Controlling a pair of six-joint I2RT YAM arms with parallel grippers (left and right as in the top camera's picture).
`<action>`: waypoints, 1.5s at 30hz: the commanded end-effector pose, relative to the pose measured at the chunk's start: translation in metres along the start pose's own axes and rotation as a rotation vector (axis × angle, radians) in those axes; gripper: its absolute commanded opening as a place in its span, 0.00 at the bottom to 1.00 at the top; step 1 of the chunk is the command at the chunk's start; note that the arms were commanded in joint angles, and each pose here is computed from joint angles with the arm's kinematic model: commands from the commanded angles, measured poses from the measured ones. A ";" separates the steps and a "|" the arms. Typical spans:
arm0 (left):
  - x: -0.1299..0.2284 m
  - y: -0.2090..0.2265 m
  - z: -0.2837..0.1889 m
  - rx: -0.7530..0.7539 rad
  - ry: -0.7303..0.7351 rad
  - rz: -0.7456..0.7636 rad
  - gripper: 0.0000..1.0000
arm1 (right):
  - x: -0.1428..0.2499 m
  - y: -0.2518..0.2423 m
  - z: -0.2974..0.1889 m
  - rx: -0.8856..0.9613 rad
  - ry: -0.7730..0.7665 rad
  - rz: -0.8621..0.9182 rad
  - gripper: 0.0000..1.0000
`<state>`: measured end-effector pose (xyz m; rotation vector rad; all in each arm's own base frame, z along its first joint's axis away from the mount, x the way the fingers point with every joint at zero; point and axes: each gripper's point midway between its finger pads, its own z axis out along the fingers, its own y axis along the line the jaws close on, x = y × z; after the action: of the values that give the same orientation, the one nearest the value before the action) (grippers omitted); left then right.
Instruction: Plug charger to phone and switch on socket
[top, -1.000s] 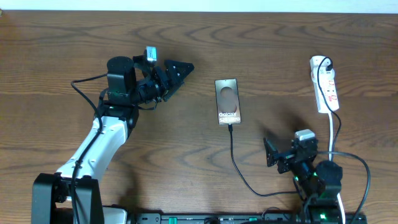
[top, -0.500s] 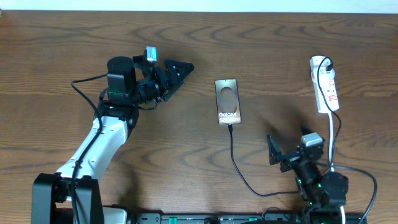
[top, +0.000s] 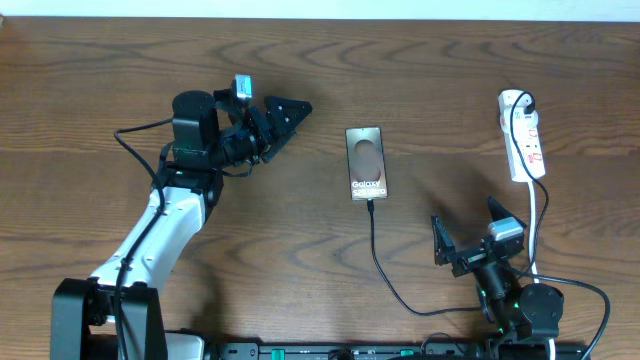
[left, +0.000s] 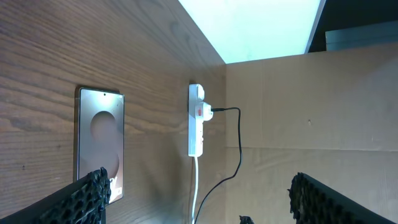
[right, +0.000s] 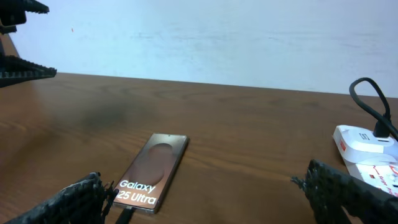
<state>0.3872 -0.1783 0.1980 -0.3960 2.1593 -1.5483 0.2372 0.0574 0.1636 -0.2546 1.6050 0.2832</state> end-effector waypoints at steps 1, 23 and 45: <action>-0.004 -0.011 -0.004 0.019 -0.010 0.035 0.93 | 0.000 0.003 0.000 -0.011 -0.002 -0.013 0.99; -0.004 -0.011 -0.004 0.019 -0.010 0.035 0.93 | 0.000 0.003 0.000 -0.011 -0.002 -0.012 0.99; 0.001 -0.077 -0.044 0.107 -0.112 0.165 0.93 | 0.000 0.003 0.000 -0.011 -0.002 -0.013 0.99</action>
<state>0.3686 -0.1759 0.2546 -0.2847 2.0395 -1.5480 0.2372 0.0575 0.1636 -0.2546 1.6050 0.2839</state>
